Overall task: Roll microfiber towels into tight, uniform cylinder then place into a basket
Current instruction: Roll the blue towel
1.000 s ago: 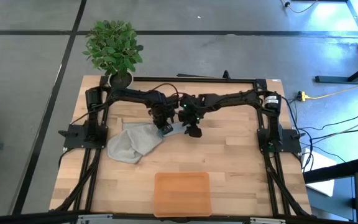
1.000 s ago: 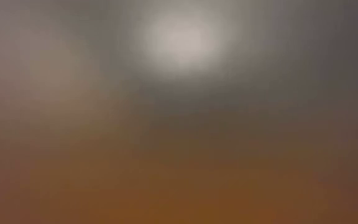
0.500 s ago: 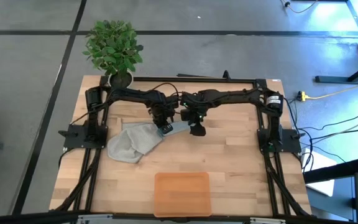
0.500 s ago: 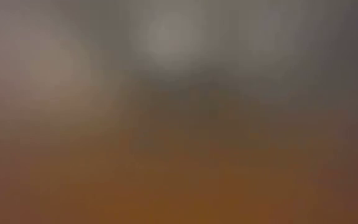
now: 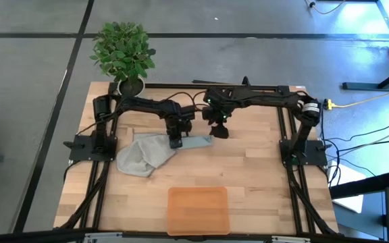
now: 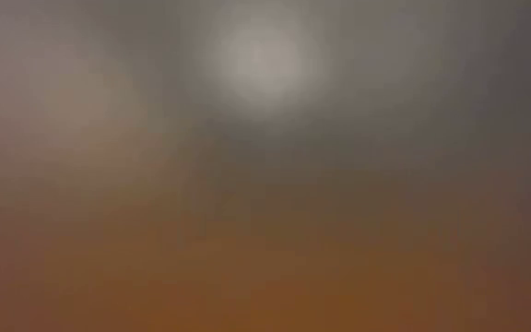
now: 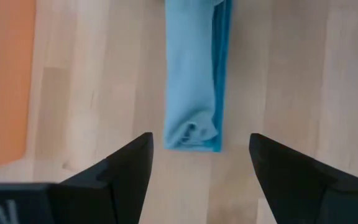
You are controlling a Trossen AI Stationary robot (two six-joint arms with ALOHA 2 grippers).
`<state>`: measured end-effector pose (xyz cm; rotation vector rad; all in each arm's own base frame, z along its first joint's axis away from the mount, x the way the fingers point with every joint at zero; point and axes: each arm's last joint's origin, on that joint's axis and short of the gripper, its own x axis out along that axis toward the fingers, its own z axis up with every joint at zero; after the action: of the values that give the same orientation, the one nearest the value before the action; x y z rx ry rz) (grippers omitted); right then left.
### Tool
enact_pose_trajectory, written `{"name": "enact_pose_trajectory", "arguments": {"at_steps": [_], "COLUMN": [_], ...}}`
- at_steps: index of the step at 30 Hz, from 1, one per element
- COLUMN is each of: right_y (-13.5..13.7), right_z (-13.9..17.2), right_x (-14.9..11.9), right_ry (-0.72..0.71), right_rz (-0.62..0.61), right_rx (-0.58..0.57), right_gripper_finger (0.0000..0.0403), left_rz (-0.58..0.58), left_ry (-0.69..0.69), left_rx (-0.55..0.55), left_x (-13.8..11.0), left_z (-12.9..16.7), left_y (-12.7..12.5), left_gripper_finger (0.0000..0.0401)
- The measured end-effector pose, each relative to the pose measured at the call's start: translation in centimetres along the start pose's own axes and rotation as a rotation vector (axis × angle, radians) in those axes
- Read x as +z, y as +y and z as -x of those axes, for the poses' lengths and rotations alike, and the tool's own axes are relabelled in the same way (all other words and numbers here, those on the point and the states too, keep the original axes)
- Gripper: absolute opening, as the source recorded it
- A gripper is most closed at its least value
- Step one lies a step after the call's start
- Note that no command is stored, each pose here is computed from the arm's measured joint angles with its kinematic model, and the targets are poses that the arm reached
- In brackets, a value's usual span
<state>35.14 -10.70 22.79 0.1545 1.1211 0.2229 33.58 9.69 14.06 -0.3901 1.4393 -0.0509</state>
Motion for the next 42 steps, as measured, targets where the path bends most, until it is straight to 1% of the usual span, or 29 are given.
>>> {"name": "enact_pose_trajectory", "arguments": {"at_steps": [4, 11, 20, 24, 29, 32, 34, 38, 42], "right_y": [0.0, 0.5, 0.5, 0.5, 0.5, 0.5, 0.6, 1.2, 2.1], "right_z": [0.0, -0.2, -0.3, -0.3, -0.3, -0.2, 0.1, 2.0, 4.2], "right_x": [0.0, 0.1, 0.1, 0.1, 0.2, 0.2, 0.1, 0.3, 0.2], "right_ry": [-0.004, -0.001, 0.000, 0.000, -0.010, -0.006, 0.007, -0.016, -0.065], "right_rz": [0.017, 0.036, 0.028, -0.023, 0.003, -0.020, -0.021, -0.001, -0.012], "right_rx": [-0.002, 0.005, 0.008, 0.009, 0.005, 0.002, -0.031, -0.155, -0.172], "right_gripper_finger": [0.0266, 0.0266, 0.0266, 0.0266, 0.0266, 0.0266, 0.0266, 0.0266, 0.0266], "left_rz": [-0.052, -0.042, -0.042, -0.042, -0.043, -0.043, -0.042, -0.042, -0.042], "left_ry": [-0.001, -0.002, -0.005, -0.007, -0.012, -0.012, -0.012, -0.012, -0.013], "left_rx": [0.000, 0.000, 0.001, 0.001, 0.001, 0.001, 0.001, 0.001, 0.001], "left_x": [0.0, 0.0, 0.1, 0.1, 0.1, 0.1, 0.1, 0.1, 0.1], "left_z": [0.0, 0.0, 0.0, 0.0, 0.0, 0.0, 0.0, 0.0, 0.0], "left_y": [-0.1, 0.0, 0.0, 0.0, 0.0, 0.0, 0.0, 0.0, 0.0], "left_gripper_finger": [0.0000, 0.0000, 0.0000, 0.0000, 0.0000, 0.0000, 0.0000, 0.0000, 0.0000]}}
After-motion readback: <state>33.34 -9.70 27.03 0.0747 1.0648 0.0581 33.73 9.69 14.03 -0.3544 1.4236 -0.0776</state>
